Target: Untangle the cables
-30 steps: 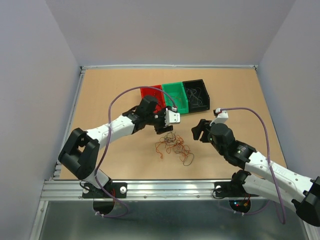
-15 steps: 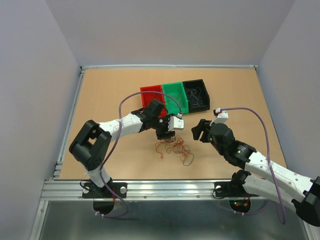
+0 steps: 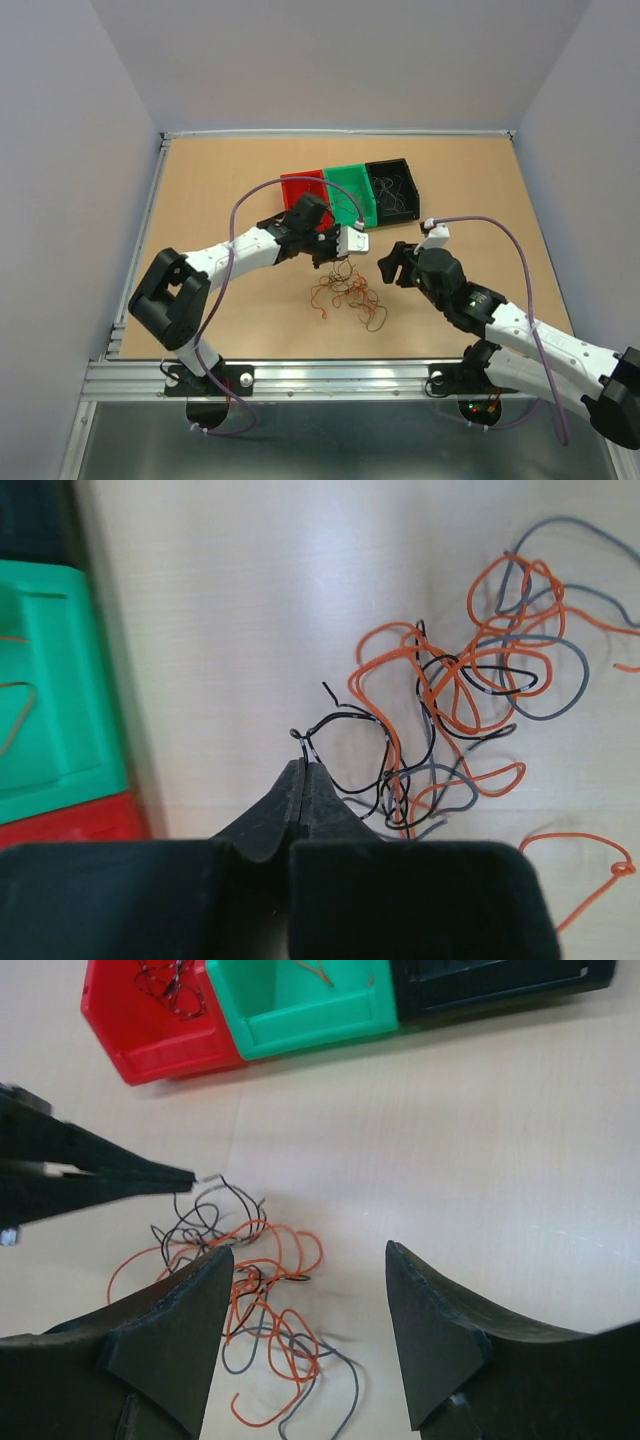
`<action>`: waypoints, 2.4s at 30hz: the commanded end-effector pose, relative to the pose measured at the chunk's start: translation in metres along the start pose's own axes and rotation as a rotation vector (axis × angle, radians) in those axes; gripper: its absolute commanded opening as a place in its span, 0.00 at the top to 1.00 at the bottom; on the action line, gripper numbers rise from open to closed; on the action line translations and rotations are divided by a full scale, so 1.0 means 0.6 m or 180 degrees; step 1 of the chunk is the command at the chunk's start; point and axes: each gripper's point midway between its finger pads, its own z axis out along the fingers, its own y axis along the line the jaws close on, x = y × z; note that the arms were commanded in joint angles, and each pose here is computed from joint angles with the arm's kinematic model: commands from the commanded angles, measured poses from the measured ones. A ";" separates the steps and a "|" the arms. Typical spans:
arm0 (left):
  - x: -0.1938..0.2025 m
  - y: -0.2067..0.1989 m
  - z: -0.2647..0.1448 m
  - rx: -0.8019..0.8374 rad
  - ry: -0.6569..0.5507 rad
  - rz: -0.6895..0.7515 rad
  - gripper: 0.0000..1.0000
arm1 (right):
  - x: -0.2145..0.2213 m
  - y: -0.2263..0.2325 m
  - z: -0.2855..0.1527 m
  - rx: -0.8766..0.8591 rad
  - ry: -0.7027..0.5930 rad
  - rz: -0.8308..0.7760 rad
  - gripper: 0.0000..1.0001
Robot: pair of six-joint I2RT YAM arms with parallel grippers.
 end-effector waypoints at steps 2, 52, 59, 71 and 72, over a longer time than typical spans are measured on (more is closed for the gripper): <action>-0.114 0.039 -0.090 -0.0537 -0.0588 0.0123 1.00 | 0.017 0.048 0.008 -0.0585 -0.0004 -0.0154 0.33; -0.518 -0.019 -0.478 -0.0555 -0.2326 0.0052 1.00 | -0.131 0.201 -0.081 -0.2132 -0.1200 -0.0586 0.09; -0.533 -0.036 -0.493 -0.0454 -0.2417 0.0135 1.00 | -0.087 0.231 -0.007 -0.2190 -0.0885 -0.0808 0.18; -0.596 0.093 -0.690 -0.2336 -0.2863 -0.0298 1.00 | 0.077 0.156 0.012 -0.2120 -0.0339 -0.0343 0.53; -0.585 0.120 -0.722 -0.2754 -0.2909 -0.0488 1.00 | 0.098 0.134 0.014 -0.1996 -0.0256 -0.0297 0.53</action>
